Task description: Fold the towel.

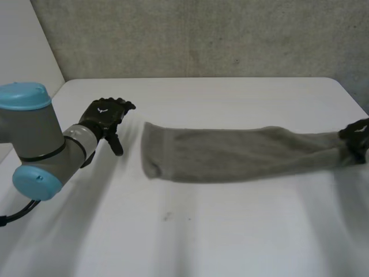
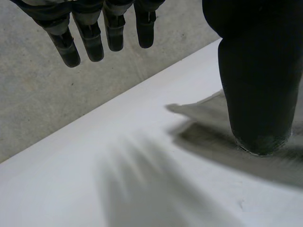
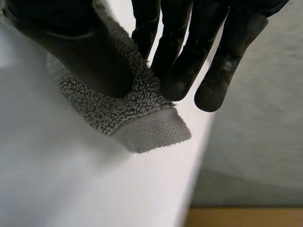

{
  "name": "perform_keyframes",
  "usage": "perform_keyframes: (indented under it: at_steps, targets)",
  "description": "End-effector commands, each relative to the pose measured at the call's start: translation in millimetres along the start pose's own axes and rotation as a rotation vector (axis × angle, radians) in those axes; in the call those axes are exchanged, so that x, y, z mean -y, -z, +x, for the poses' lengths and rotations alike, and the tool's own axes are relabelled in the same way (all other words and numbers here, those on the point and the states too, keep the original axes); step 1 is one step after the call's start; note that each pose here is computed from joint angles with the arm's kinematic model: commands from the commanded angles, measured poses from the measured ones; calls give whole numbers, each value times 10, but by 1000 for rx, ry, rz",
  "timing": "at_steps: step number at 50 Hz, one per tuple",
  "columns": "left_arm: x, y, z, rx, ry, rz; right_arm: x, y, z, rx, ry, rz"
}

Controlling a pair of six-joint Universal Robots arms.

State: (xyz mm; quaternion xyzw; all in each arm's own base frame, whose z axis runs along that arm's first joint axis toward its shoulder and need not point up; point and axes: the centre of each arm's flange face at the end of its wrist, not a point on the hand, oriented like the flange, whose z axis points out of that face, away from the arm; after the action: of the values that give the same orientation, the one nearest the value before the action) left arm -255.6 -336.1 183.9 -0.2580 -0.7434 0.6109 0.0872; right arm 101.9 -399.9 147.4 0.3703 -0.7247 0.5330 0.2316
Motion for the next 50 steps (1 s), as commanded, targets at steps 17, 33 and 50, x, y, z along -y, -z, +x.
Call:
perform_keyframes:
  at_steps: [17,33,50]
  targets:
    - [-28,235,-63,17,30,-17,2293,1066,-1816,167,342,726]
    - [-78,254,19,2,28,-8,2179,1642,-2577,386,407,815]
    - [245,305,318,-69,58,89,1636,1153,-1220,405,-350,445]
